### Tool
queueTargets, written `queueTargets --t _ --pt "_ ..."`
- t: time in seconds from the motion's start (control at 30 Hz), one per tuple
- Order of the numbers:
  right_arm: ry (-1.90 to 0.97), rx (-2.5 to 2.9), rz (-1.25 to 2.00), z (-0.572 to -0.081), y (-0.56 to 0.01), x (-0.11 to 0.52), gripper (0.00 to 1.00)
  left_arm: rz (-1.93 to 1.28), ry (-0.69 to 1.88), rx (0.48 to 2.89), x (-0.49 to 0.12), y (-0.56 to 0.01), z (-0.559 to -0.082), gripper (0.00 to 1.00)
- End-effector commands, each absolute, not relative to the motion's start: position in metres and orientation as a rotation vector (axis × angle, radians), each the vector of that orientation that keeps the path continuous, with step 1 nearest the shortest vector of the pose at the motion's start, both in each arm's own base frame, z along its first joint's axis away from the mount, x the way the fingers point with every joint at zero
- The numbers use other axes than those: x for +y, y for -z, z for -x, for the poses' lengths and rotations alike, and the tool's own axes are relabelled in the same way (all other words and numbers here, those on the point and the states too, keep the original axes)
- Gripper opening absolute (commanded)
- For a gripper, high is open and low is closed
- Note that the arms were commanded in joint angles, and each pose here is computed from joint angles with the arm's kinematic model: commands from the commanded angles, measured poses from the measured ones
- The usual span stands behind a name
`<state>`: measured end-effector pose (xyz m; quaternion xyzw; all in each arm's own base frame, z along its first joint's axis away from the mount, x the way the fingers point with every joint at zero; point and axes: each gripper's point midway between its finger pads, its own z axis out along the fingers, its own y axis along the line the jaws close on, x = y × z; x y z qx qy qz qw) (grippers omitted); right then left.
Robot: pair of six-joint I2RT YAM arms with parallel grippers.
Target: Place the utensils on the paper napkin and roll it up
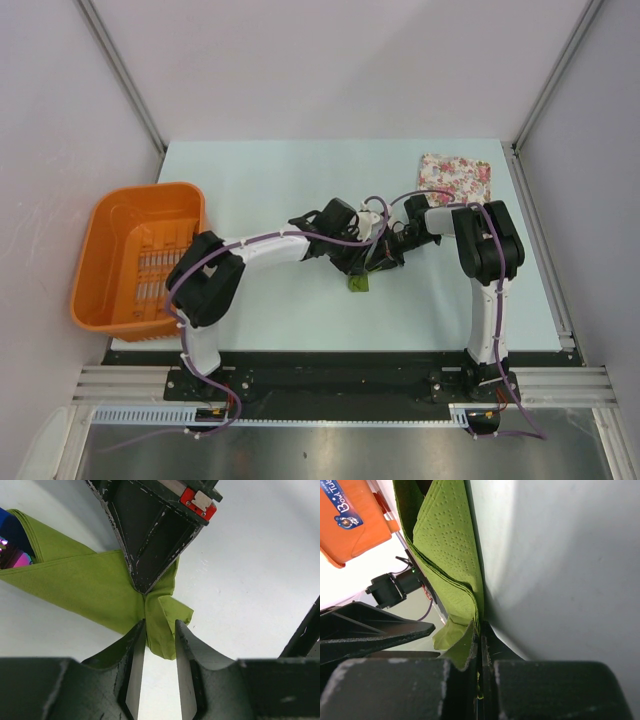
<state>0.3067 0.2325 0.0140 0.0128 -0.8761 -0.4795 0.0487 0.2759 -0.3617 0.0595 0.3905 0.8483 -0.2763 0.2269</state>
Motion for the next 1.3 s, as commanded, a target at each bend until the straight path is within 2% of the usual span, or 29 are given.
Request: queueTargets --t 0.0,0.3,0.43,0.67,1.27 --pt "1.362 -2.737 -0.018 -0.306 0.006 0.222 0.0 -1.12 0.786 2.283 -0.375 -0.068 -0.279 0.34" --pt "1.362 -2.739 -0.014 -0.307 0.006 0.224 0.0 -1.139 0.794 2.29 -0.38 -0.062 -0.279 0.34" --pt "1.361 -2.74 -0.015 -0.307 0.006 0.224 0.0 -1.135 0.794 2.275 -0.379 -0.065 -0.279 0.17" --pt "1.363 -2.739 -0.016 -0.307 0.006 0.225 0.0 -1.218 0.846 2.179 -0.386 -0.078 -0.265 0.0" --pt "1.365 -2.738 0.002 -0.309 0.005 0.223 0.02 -1.458 0.843 2.196 -0.37 -0.022 -0.225 0.0"
